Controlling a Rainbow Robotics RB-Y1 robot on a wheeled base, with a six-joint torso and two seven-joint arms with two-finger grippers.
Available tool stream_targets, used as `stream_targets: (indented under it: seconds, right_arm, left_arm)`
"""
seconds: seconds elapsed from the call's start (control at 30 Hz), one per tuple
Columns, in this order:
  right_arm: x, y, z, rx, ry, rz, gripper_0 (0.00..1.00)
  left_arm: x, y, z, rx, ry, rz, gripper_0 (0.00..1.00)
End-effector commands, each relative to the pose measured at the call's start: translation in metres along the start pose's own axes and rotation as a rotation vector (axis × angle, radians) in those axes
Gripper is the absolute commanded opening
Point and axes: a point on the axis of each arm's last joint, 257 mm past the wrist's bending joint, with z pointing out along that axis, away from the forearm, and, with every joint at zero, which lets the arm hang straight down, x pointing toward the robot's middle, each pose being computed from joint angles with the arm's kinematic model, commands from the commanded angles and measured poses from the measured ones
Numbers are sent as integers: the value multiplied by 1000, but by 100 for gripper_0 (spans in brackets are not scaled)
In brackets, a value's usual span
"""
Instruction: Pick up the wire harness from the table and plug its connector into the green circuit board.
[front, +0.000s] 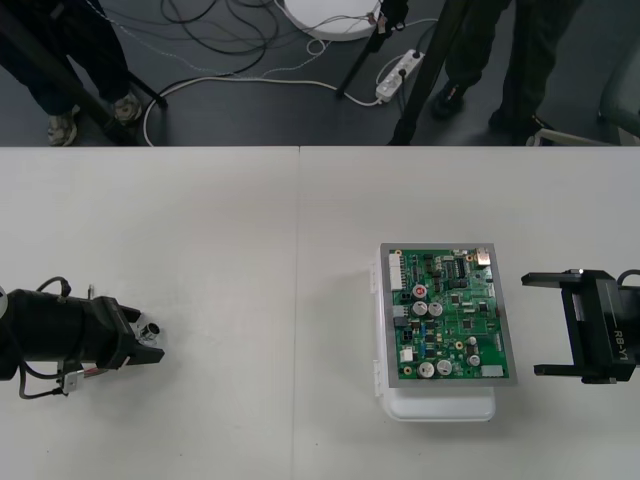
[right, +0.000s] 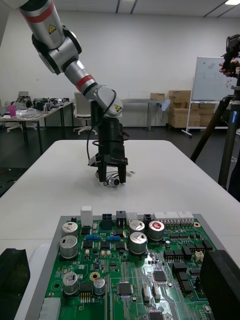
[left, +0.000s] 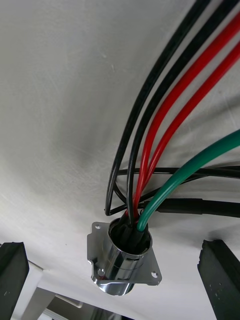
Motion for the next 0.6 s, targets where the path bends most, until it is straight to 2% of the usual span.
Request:
stream_targets:
  seconds: [0.03, 0.1, 0.17, 0.2, 0.27, 0.33, 0.6]
  right_arm:
    - [-10, -9, 5, -8, -28, 1, 100]
    - [-10, -9, 5, -8, -28, 3, 100]
    - [-10, -9, 5, -8, -28, 3, 100]
    - [-10, -9, 5, -8, -28, 3, 100]
    - [-10, -9, 5, -8, -28, 3, 100]
    - [-9, -9, 5, -6, -28, 5, 100]
    - [-9, -9, 6, -5, -32, 8, 100]
  left_arm:
    - [26, 3, 10, 7, 36, 98, 100]
    - [25, 3, 10, 8, 34, 100, 99]
    - [23, 3, 11, 8, 26, 108, 75]
    - [22, 3, 11, 8, 24, 108, 69]
    - [19, 4, 12, 7, 16, 113, 29]
    - [18, 5, 12, 5, 14, 114, 1]
    - [15, 6, 13, 4, 5, 117, 0]
